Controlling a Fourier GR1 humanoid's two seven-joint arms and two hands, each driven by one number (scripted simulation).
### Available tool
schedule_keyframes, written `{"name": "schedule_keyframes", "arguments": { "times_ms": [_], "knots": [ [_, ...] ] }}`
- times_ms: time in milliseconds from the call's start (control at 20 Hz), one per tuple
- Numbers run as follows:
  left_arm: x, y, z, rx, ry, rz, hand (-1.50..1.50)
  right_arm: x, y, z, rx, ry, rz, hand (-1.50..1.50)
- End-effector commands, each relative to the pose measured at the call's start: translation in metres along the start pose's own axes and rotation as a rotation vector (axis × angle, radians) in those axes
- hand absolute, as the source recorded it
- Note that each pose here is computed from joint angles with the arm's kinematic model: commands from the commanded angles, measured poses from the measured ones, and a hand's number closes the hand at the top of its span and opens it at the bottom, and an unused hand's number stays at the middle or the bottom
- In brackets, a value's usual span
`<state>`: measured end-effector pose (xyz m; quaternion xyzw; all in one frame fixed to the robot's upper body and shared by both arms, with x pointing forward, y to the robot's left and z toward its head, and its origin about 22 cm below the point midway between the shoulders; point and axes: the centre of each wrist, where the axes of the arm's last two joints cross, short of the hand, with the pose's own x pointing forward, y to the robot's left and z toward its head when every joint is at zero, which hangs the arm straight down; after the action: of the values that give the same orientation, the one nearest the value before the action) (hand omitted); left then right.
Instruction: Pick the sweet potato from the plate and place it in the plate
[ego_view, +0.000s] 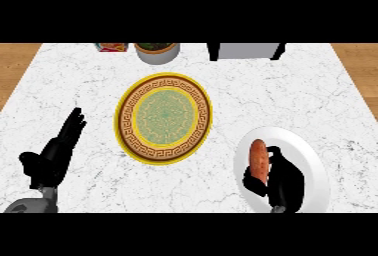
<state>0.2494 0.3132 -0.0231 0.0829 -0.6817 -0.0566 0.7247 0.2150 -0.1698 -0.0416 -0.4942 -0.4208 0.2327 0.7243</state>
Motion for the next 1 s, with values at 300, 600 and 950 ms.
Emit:
{"name": "schedule_keyframes", "arguments": {
  "times_ms": [300, 600, 950],
  "knots": [
    [0.005, 0.002, -0.003, -0.014, -0.010, 0.006, 0.00, 0.009, -0.078, 0.117, -0.167, -0.211, -0.032, 1.50],
    [-0.007, -0.026, 0.004, -0.028, -0.002, -0.009, 0.00, 0.034, -0.117, 0.140, -0.380, -0.309, -0.070, 1.50],
    [-0.003, -0.021, -0.011, -0.037, -0.026, 0.003, 0.00, 0.082, -0.125, 0.164, -0.377, -0.406, -0.110, 1.50]
  ]
}}
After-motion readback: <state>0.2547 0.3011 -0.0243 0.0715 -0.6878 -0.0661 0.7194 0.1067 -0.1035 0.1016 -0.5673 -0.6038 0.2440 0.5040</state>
